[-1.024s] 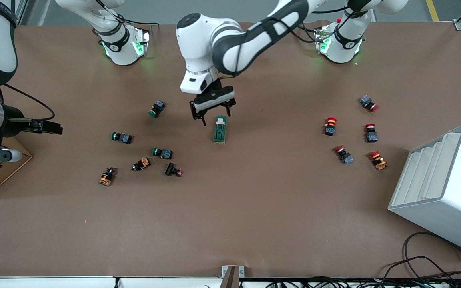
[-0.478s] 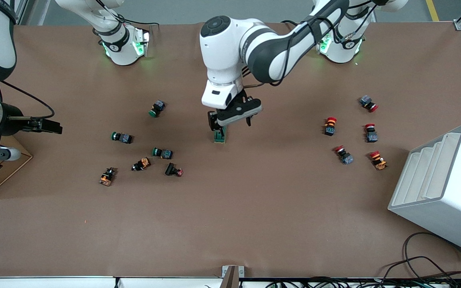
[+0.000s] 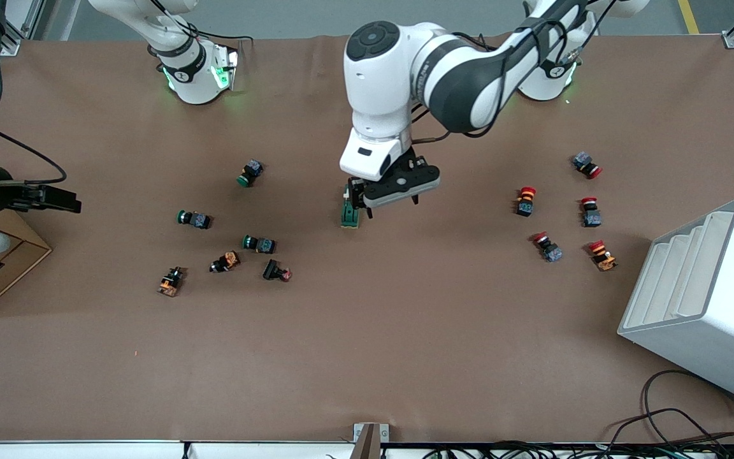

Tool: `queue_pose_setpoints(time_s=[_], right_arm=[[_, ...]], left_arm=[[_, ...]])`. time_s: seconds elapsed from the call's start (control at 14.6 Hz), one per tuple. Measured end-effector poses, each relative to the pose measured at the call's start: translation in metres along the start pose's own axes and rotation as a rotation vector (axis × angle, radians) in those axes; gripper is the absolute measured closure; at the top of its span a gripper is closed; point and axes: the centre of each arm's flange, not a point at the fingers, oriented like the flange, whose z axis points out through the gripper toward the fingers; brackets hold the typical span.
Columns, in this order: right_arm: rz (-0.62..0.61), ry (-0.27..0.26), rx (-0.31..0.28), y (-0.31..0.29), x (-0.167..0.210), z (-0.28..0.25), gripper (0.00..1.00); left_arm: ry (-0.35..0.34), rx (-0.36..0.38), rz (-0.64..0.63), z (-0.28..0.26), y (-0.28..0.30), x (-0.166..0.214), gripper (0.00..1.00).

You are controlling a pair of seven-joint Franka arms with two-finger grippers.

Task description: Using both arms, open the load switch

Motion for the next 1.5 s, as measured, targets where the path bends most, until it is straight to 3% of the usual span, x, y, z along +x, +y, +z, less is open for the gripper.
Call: queue_pose_setpoints(time_s=[0.48,0.68,0.96,1.23,1.5], right_arm=[[-0.007,0.034,-0.017,0.0,-0.005,-0.023,0.0],[-0.005,-0.011,-0.014,0.008,-0.013,-0.026,0.0],[-0.008,-0.054,-0.012,0.009,-0.02,-0.025,0.0],[0.004,-0.054,0.02,0.019,-0.037,-0.036,0.0],[-0.005,-0.012,0.033,0.02,-0.068,-0.048,0.0]], left_arm=[[0.026,-0.018,0.028,-0.027,-0.07,0.107,0.0],[0.037,-0.045,0.068,-0.074,-0.114,0.143,0.0],[0.0,-0.079,0.204,-0.105,-0.211,0.206,0.0],[-0.049,-0.046,0.343,-0.13,-0.297,0.216,0.0],[-0.116,-0.032,0.39,-0.164,-0.358,0.209,0.0]])
